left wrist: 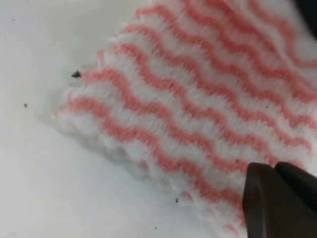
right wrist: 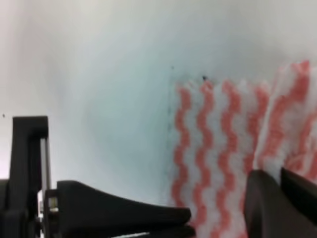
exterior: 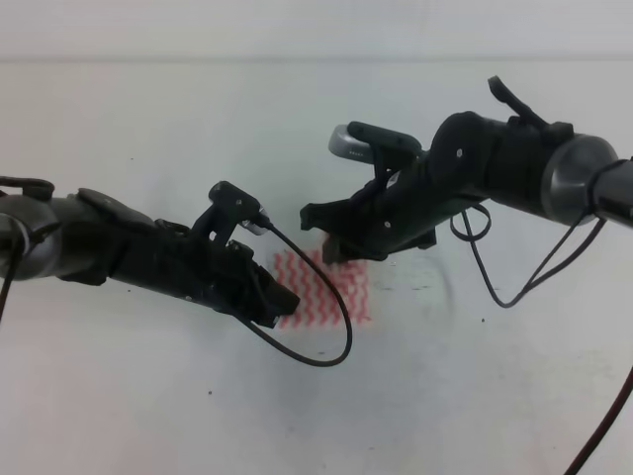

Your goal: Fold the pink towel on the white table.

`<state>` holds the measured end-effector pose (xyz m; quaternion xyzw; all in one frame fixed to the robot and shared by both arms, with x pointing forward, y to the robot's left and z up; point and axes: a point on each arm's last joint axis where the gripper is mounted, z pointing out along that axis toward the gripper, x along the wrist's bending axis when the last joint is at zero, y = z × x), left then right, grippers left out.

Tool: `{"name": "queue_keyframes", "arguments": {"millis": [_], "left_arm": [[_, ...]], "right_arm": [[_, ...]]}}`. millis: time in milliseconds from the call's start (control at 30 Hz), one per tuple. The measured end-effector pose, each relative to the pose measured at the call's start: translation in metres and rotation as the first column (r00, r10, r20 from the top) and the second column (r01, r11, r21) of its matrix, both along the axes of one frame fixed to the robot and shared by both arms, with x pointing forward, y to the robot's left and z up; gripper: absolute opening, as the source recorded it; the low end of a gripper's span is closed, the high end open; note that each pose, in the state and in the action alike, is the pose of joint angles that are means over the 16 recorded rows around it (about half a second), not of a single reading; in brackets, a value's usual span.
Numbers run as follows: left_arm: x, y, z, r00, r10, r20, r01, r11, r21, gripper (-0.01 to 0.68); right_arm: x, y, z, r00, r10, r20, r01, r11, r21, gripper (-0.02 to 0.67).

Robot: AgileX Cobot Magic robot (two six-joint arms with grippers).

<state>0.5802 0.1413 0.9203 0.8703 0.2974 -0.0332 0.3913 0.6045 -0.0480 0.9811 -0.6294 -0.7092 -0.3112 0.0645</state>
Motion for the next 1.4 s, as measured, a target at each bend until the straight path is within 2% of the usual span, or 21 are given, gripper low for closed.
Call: {"name": "queue_keyframes", "arguments": {"millis": [533, 1067, 1400], "left_arm": [[0.0, 0.0, 0.009, 0.999, -0.005, 0.033, 0.005, 1.0, -0.015, -0.005], [-0.006, 0.005, 0.013, 0.989, -0.128, 0.074, 0.123, 0.99, 0.065, -0.005], [-0.008, 0.006, 0.006, 0.985, -0.163, 0.055, 0.158, 0.983, 0.091, -0.005]], "right_arm": [[0.003, 0.005, -0.005, 1.0, 0.016, -0.005, -0.017, 1.0, -0.013, -0.015], [0.003, 0.006, -0.007, 1.0, 0.019, -0.01, -0.019, 1.0, -0.016, -0.014], [0.003, 0.005, -0.007, 1.0, 0.02, -0.011, -0.02, 1.0, -0.017, -0.014]]}}
